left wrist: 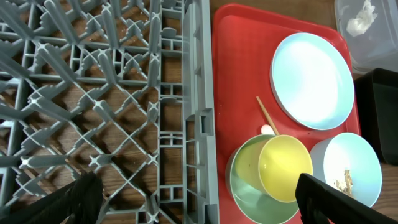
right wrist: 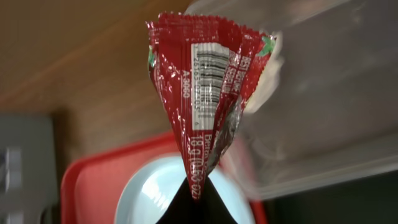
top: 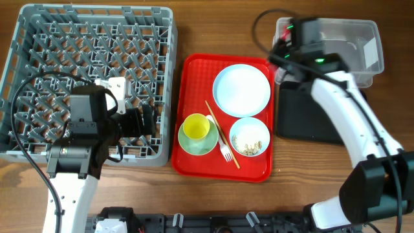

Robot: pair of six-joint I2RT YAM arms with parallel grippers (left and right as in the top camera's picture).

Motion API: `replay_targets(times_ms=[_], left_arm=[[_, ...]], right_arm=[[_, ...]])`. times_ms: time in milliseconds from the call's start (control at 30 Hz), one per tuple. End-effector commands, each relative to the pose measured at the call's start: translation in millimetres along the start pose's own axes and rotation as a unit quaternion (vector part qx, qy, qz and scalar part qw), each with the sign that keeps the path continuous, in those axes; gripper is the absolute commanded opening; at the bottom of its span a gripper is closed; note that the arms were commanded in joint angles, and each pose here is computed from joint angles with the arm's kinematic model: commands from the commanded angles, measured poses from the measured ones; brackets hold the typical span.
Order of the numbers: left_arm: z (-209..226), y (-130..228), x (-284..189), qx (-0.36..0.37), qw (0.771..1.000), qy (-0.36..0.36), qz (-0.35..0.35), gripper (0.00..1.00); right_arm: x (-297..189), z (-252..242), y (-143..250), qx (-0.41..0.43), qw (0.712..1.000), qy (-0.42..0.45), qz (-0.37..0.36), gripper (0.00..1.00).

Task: Sort waste into correct bins and load items into the dishwasher rack
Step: 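Move the wrapper with the right gripper and drop it in the clear bin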

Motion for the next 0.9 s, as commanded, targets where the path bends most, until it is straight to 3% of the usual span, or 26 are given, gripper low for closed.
replay_targets(times_ms=[0,33,133,467,567,667,867], left_arm=[[-1.5,-5.1,-3.4,-0.002,1.000,0.001,-0.008,1.00],[-1.5,-5.1,-3.4,-0.002,1.000,0.001,-0.008,1.00],[-1.5,-5.1,-3.4,-0.002,1.000,0.001,-0.008,1.00],[-1.5,-5.1,-3.4,-0.002,1.000,0.001,-0.008,1.00],[-1.5,-5.1,-3.4,-0.002,1.000,0.001,-0.008,1.00],[-1.5,-5.1,-3.4,-0.002,1.000,0.001,-0.008,1.00],[-1.5,-5.1,-3.4,-0.002,1.000,0.001,-0.008,1.00]], right_arm=[[6.9,-22.7,-25.8,0.001,0.999,0.027,-0.035,0.04],[10.4,-29.6,-33.3,0.003,0.999,0.028,-0.041,0.05],[18.0,-37.7,-47.5,-0.005,0.998,0.010,-0.055,0.49],[-7.7,-33.8,-57.1,-0.057,0.996,-0.053,-0.038,0.62],[-25.6,-34.4,-39.4,-0.076,0.995,-0.057,0.020,0.76],[-42.0,-30.1,-14.0,-0.106,0.988,-0.064,0.088,0.81],[-53.9,-18.5,43.8,-0.152,0.965,-0.034,0.210,0.80]])
Point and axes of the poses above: each gripper's point midway between its finger pads, its own x axis out along the fingers, its own z axis along the line the jaws close on, y = z × x, the point moved 10 cm from there along -x, back along the fingers, and after that the axes turned 10 degrees about x, right-handed, at the moved point
